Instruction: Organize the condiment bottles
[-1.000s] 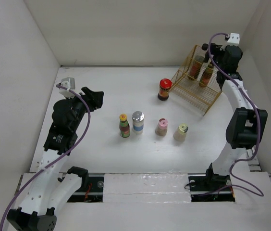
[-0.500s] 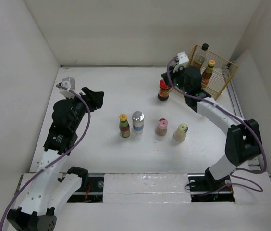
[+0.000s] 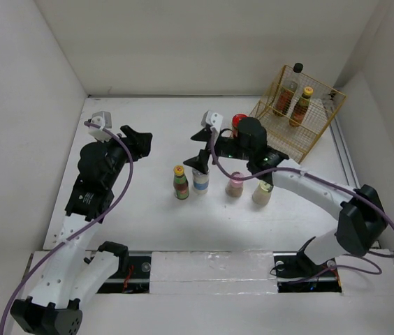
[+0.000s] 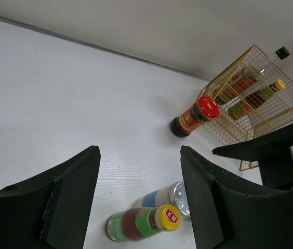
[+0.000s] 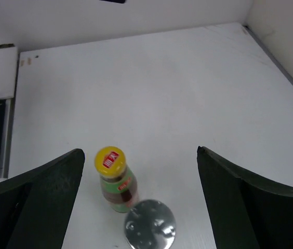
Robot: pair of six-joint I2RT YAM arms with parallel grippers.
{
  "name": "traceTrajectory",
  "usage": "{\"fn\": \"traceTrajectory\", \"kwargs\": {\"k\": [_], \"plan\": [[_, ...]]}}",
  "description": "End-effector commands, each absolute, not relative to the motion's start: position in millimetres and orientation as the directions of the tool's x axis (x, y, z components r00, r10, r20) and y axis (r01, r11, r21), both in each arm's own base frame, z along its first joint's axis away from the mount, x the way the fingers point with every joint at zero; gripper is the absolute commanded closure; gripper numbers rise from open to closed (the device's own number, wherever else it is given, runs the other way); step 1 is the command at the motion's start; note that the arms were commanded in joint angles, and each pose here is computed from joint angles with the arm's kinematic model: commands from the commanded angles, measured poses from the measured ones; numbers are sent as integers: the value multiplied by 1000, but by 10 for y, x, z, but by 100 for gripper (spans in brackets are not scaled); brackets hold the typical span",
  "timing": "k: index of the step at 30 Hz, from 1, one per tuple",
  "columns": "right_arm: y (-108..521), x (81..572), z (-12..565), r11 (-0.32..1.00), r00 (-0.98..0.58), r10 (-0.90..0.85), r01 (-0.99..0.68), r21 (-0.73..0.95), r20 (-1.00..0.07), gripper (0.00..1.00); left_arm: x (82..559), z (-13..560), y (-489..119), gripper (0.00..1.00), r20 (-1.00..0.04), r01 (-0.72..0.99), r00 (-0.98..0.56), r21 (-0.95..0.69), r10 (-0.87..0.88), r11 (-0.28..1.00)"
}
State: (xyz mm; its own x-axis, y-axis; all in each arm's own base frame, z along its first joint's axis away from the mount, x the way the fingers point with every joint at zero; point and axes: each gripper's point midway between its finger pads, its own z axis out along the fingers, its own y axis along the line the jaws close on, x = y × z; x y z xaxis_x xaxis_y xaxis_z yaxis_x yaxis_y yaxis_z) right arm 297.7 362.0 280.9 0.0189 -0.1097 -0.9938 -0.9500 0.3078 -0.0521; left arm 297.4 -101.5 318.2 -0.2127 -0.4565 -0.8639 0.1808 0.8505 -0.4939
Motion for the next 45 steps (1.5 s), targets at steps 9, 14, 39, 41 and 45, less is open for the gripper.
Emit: {"fn": "traceTrajectory", "kwargs": {"k": [9,14,39,41,45], "plan": [[4192,2648,2351,95,21,-226,-995,-43,-974,3,2957,3321,-998,41,-866,204,-166,-499,-472,843],[4317,2805,2192,118,-3,-241,-993,-26,-971,4,2947,3326,-1012,41,-866,212,-169,-499,-471,840],[3011,3330,4923,493,266,343,-868,-69,-901,91,2909,3354,-1013,41,-866,226,-157,-499,-474,837],[2732,3475,5013,577,282,332,-816,-43,-900,92,2882,3389,-1006,41,-867,232,-146,-499,-477,835],[1901,3836,5155,790,305,279,-611,38,-910,92,2879,3367,-1006,41,-866,228,-154,-499,-475,836]]}}
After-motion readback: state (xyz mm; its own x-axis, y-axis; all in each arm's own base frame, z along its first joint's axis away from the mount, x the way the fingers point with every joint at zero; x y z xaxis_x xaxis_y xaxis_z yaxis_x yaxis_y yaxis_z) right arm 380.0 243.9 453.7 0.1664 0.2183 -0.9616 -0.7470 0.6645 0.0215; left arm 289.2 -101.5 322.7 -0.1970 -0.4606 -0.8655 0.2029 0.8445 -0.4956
